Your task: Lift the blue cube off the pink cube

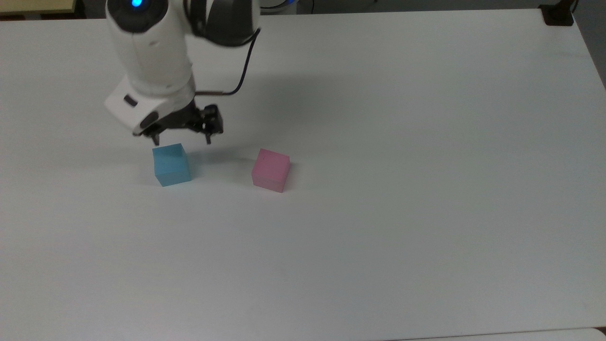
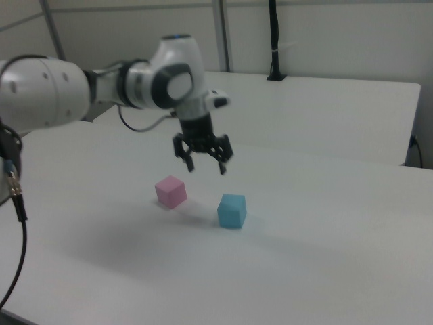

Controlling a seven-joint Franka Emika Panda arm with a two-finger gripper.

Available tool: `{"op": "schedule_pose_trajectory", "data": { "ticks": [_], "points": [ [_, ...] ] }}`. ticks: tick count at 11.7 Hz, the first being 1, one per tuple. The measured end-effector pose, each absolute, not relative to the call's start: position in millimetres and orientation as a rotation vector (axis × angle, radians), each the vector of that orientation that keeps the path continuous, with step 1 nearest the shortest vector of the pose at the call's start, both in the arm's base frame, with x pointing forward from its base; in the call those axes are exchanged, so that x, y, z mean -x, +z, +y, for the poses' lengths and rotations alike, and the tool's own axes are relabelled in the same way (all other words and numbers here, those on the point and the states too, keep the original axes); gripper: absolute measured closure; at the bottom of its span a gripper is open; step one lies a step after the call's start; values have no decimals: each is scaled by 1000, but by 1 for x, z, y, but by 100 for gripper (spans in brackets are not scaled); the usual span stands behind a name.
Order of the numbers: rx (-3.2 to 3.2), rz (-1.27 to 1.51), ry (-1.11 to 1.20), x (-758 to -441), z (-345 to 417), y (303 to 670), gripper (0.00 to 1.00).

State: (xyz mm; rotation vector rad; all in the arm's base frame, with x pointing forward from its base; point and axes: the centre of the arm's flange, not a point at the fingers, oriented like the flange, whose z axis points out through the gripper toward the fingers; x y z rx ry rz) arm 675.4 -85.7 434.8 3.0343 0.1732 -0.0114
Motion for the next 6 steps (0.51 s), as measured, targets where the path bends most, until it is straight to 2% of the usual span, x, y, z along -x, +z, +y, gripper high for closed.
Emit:
{"op": "schedule_pose_trajectory", "data": {
  "ticks": [3,6],
  "points": [
    [-3025,-2,-60,-635,-6,521,0],
    [-3002,-8,-63,-613,27,555,0]
  ]
}}
